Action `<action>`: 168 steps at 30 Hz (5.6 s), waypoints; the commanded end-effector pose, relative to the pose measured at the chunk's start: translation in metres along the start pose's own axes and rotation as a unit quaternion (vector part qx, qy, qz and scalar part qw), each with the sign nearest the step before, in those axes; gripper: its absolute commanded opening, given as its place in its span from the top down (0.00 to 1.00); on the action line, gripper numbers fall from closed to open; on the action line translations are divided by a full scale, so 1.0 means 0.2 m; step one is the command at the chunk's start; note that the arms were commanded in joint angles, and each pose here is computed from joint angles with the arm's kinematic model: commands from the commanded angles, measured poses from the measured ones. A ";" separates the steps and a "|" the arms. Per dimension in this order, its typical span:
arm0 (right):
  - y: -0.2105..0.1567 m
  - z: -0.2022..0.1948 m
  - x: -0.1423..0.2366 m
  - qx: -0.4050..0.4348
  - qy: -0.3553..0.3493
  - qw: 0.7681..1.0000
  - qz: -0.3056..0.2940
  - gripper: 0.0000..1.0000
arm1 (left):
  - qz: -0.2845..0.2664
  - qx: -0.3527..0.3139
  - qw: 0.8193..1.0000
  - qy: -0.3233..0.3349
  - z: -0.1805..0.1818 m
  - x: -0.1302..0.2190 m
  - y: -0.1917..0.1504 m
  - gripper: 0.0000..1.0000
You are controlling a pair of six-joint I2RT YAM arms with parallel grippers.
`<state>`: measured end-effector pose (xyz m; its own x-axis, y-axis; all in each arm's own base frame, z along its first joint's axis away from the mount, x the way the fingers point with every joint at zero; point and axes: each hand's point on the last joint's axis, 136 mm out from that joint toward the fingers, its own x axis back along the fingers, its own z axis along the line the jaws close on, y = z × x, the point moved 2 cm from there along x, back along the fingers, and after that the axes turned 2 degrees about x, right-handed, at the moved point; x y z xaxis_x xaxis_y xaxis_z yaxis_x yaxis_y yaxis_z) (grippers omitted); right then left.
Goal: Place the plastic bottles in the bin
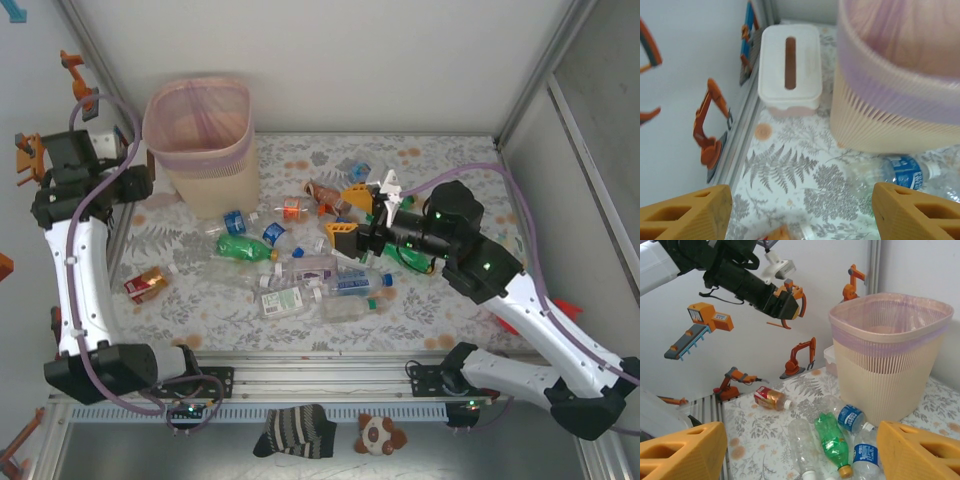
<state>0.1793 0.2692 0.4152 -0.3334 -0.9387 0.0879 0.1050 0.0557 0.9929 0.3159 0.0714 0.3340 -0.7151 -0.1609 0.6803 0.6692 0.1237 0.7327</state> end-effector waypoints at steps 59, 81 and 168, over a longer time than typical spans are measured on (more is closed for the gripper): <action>0.09 0.11 0.27 0.059 -0.018 0.998 -0.007 0.21 | 0.357 0.110 0.927 0.046 0.15 -0.68 -1.08 0.04; 0.05 0.10 0.27 0.059 -0.021 0.998 -0.002 0.21 | 0.397 0.121 0.910 0.017 0.07 -0.76 -1.15 0.01; 0.10 0.04 0.21 0.027 -0.044 0.999 -0.003 0.21 | -0.277 0.096 0.914 -0.280 -0.28 0.27 0.54 0.51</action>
<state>0.1630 0.2370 0.4230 -0.4065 -0.9040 0.1328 0.0771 0.1109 0.9908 0.3553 0.0300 0.4086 -0.9525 0.2216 0.2088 0.2780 0.3534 0.8932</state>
